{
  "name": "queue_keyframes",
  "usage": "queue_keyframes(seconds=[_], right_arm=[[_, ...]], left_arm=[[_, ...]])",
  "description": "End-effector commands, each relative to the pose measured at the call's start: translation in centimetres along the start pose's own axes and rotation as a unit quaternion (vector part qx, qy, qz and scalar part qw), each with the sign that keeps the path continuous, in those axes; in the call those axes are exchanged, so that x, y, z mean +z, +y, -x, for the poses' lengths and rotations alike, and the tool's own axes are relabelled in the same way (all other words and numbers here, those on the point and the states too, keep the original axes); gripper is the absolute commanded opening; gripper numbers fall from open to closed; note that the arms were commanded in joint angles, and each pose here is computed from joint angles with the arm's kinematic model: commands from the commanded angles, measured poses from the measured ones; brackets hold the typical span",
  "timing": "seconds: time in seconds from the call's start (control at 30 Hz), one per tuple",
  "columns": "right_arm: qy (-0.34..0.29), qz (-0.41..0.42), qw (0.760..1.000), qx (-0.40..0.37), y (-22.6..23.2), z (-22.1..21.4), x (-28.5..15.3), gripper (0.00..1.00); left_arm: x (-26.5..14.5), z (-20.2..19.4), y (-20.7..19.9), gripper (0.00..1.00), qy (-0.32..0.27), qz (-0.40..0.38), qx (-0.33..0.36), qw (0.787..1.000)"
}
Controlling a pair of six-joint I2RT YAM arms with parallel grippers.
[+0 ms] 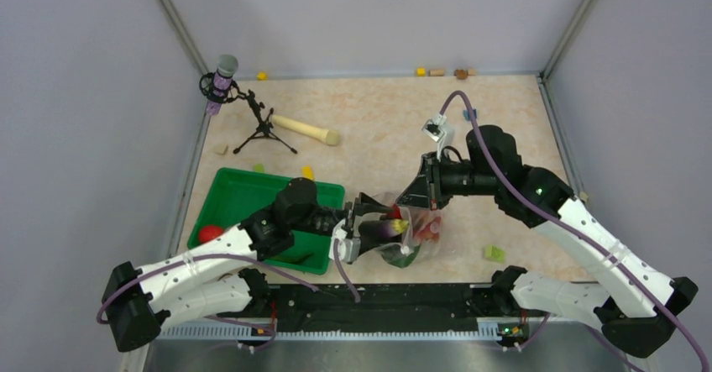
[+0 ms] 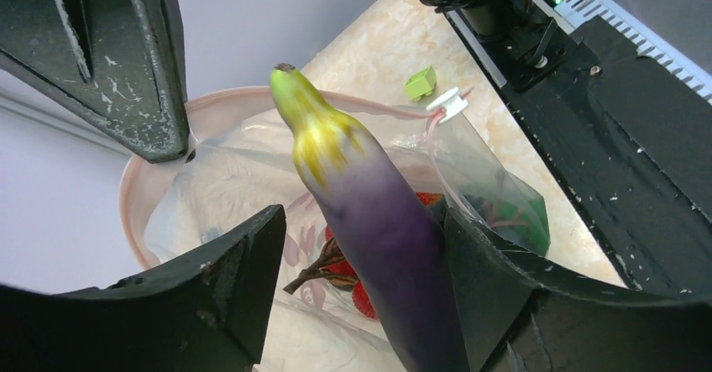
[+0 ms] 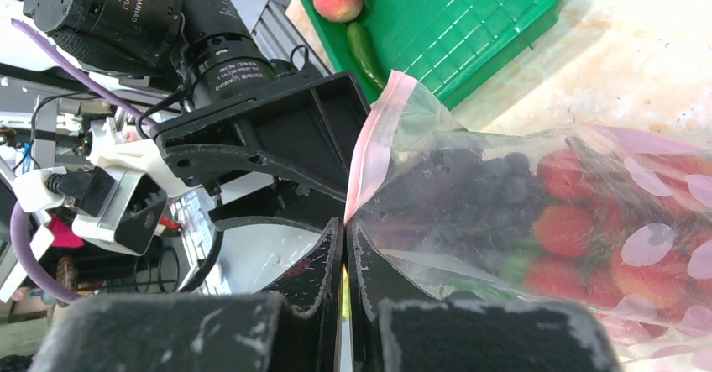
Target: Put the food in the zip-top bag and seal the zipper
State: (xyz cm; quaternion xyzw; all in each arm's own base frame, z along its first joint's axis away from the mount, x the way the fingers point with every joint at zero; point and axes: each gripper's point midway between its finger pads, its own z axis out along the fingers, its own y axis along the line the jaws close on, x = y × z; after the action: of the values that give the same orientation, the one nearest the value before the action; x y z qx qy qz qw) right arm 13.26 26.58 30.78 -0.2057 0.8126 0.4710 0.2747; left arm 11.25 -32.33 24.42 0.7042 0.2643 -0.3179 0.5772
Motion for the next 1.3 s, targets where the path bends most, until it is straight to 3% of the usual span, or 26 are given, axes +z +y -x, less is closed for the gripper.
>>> queue_keyframes(seconds=[0.0, 0.23, 0.33, 0.4, 0.47, 0.57, 0.67, 0.73, 0.83, 0.9, 1.07, 1.27], right_arm=[[-0.066, 0.039, 0.996, -0.042, 3.1, 3.4, -1.8, 0.0], [-0.089, 0.011, 0.995, -0.043, 2.1, 4.1, -1.9, 0.0], [-0.095, 0.002, 0.995, -0.042, 1.5, 4.0, -1.8, 0.0], [-0.092, -0.001, 0.995, -0.04, 1.2, 3.7, -1.7, 0.0], [-0.096, -0.001, 0.994, -0.043, 1.1, 3.6, -1.7, 0.0], [-0.103, -0.005, 0.994, -0.047, 0.9, 3.6, -1.9, 0.0], [-0.103, -0.008, 0.993, -0.049, 0.7, 3.4, -2.0, 0.0], [-0.105, -0.009, 0.993, -0.052, 0.6, 3.2, -2.1, 0.0], [-0.115, -0.019, 0.991, -0.062, -0.2, 3.1, -2.0, 0.0], [-0.121, -0.028, 0.99, -0.072, -0.7, 3.2, -1.9, 0.0], [-0.136, -0.047, 0.987, -0.079, -2.1, 3.1, -1.5, 0.0], [-0.137, -0.063, 0.986, -0.077, -3.1, 2.8, -1.3, 0.0]], left_arm=[[-0.1, 1.5, 1.1, 0.75, -0.026, 0.028, -0.014, 0.999], [-1.4, 5.4, 2.5, 0.81, -0.086, 0.074, -0.107, 0.988], [-2.6, 7.0, 3.4, 0.89, -0.104, 0.117, -0.184, 0.97], [-3.9, 7.1, 4.8, 0.94, -0.11, 0.18, -0.249, 0.945], [-5.7, 6.5, 6.5, 0.97, -0.119, 0.264, -0.333, 0.898], [-7.8, 2.9, 7.8, 0.97, -0.089, 0.375, -0.448, 0.806], [-9.6, -1.0, 7.3, 0.97, -0.019, 0.452, -0.519, 0.725], [-11.1, -3.8, 5.7, 0.97, 0.047, 0.495, -0.564, 0.66], [-11.9, -6.1, 3.4, 0.97, 0.098, 0.517, -0.603, 0.6], [-11.5, -7.1, 2.0, 0.97, 0.117, 0.507, -0.618, 0.59], [-9.7, -7.9, -1.1, 0.94, 0.153, 0.449, -0.654, 0.59], [-9.6, -8.1, -2.5, 0.93, 0.151, 0.437, -0.672, 0.579]])
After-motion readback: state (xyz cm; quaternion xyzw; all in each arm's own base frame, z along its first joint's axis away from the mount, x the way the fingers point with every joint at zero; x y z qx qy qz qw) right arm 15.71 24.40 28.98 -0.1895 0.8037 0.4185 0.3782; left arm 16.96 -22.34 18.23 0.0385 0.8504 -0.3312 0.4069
